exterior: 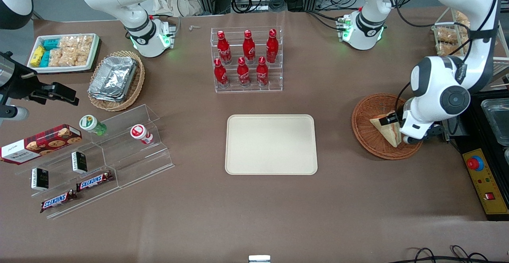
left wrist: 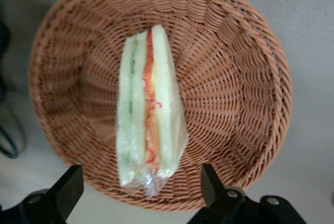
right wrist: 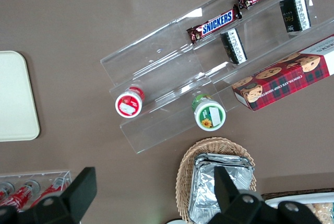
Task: Place sandwich from basket to tray
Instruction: 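Close the left gripper on the sandwich's wrapped end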
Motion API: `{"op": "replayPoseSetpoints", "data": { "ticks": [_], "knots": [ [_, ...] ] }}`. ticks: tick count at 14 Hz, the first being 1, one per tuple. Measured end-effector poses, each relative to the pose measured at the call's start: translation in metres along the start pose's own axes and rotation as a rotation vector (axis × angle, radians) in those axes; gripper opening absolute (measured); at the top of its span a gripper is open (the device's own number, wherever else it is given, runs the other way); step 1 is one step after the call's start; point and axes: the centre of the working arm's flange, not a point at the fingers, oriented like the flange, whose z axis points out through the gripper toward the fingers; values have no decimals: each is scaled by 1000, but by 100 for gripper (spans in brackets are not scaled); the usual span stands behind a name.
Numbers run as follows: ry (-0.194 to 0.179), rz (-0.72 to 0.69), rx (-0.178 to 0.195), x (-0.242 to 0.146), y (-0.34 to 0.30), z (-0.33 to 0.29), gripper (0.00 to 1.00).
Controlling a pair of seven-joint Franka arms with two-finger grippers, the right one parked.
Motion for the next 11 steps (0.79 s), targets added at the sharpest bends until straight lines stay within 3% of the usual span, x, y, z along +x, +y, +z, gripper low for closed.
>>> {"op": "replayPoseSetpoints", "data": {
  "ticks": [6,11],
  "knots": [
    [-23,-46,-18,12,-10,23,99],
    [-34,-65,-19,15,-13,42,91]
  ]
}}
